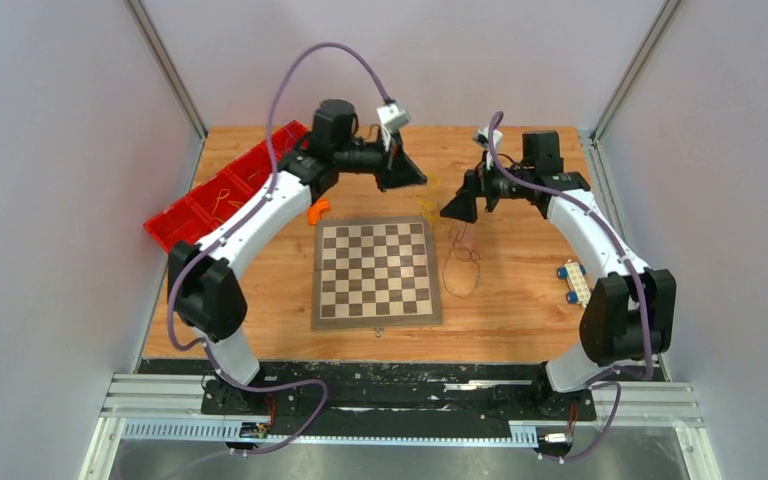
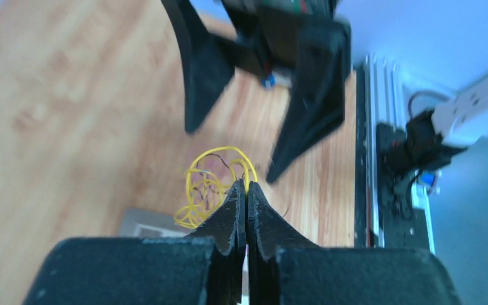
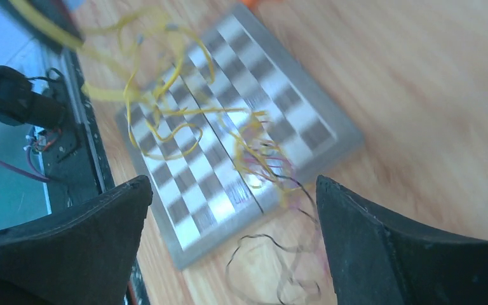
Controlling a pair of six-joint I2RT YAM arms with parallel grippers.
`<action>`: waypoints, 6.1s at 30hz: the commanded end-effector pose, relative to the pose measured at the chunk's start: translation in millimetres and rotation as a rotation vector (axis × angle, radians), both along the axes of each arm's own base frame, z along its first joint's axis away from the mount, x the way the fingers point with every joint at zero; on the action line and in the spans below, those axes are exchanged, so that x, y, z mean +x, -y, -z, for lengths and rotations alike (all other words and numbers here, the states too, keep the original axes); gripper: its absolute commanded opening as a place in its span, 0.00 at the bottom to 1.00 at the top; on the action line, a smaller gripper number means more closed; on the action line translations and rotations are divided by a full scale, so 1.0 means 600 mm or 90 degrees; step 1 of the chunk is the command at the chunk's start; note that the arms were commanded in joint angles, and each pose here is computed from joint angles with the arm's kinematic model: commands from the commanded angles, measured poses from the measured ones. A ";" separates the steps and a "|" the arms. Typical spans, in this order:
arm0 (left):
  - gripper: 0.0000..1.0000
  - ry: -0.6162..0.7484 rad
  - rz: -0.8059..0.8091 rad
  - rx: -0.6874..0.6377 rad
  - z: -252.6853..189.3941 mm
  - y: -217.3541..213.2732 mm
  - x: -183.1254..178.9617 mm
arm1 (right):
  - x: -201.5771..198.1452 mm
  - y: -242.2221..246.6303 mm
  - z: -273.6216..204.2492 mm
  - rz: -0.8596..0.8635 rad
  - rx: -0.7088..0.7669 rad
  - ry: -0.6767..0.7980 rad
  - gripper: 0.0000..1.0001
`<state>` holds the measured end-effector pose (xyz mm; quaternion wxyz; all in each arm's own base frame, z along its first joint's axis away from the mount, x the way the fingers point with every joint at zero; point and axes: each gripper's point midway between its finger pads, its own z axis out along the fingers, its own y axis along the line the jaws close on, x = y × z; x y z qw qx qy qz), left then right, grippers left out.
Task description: Untangle the cables
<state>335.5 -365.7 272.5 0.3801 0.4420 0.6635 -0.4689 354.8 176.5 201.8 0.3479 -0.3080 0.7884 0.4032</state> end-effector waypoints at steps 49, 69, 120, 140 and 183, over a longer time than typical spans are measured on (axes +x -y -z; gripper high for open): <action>0.00 0.444 -0.429 -0.374 -0.703 -0.488 0.025 | -0.039 -0.040 0.285 -0.107 -0.230 -0.013 0.21; 0.00 0.315 -0.160 -0.362 -0.592 -0.347 -0.067 | 0.005 -0.101 0.021 -0.176 -0.057 0.115 0.83; 0.75 0.128 0.079 -0.088 -0.081 -0.126 -0.141 | -0.101 -0.236 -0.098 -0.267 -0.011 0.202 0.04; 0.38 0.243 0.139 -0.076 -0.040 -0.131 -0.172 | -0.210 -0.234 -0.118 -0.429 0.065 0.330 0.11; 0.00 0.138 -0.065 -0.137 -0.135 -0.221 -0.096 | -0.111 -0.114 -0.013 -0.227 -0.057 0.188 0.00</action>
